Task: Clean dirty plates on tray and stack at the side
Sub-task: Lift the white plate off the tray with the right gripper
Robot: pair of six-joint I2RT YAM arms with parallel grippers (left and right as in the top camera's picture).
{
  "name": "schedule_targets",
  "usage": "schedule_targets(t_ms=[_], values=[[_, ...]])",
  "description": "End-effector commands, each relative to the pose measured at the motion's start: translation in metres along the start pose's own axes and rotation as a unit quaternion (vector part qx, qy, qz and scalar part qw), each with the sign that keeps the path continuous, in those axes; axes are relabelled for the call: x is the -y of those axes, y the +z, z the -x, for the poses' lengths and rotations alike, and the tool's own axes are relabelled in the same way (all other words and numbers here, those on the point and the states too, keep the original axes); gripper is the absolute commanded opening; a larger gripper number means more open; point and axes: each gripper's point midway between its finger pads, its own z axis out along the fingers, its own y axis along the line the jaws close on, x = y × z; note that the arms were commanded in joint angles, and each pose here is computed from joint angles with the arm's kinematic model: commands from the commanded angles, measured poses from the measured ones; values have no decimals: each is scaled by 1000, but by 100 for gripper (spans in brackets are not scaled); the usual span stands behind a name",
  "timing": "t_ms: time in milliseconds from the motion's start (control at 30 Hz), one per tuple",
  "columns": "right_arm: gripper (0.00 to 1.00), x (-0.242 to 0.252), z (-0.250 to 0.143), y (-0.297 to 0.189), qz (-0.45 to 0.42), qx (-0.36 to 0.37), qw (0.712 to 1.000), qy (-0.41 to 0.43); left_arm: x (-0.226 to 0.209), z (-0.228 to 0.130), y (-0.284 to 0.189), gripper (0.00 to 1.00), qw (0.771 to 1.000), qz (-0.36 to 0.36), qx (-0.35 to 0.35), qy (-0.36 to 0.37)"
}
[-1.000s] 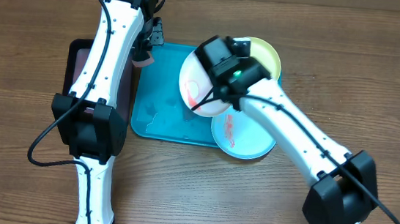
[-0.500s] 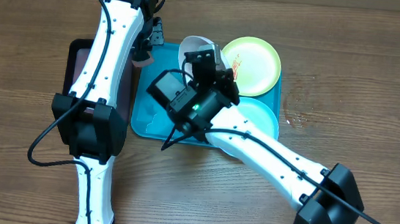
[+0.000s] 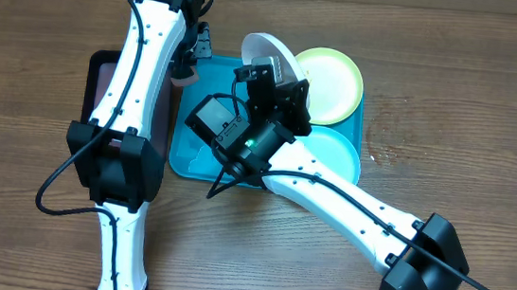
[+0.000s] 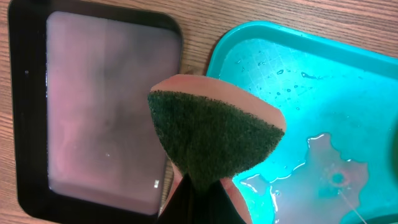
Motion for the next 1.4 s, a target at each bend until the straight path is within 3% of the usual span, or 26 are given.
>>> schedule_targets(t_ms=[0,367,600,833,1100,1367], values=[[4,16,15,-8,-5,15,999,34,2,4,-6,4,1000,-5,10,-1],[4,9,2,-7,22,-14,998,50,2,4,-6,4,1000,-6,10,-1],[4,-28,-32,-16,132,-113,983,60,2,4,-6,4,1000,-5,10,-1],[4,-65,-67,-23,280,-247,927,44,1,1,-6,4,1000,-4,5,0],[4,-52,-66,8,397,-334,848,107,1,2,-6,4,1000,-4,6,0],[4,18,-80,103,367,-392,804,256,1,2,-6,4,1000,-4,7,0]])
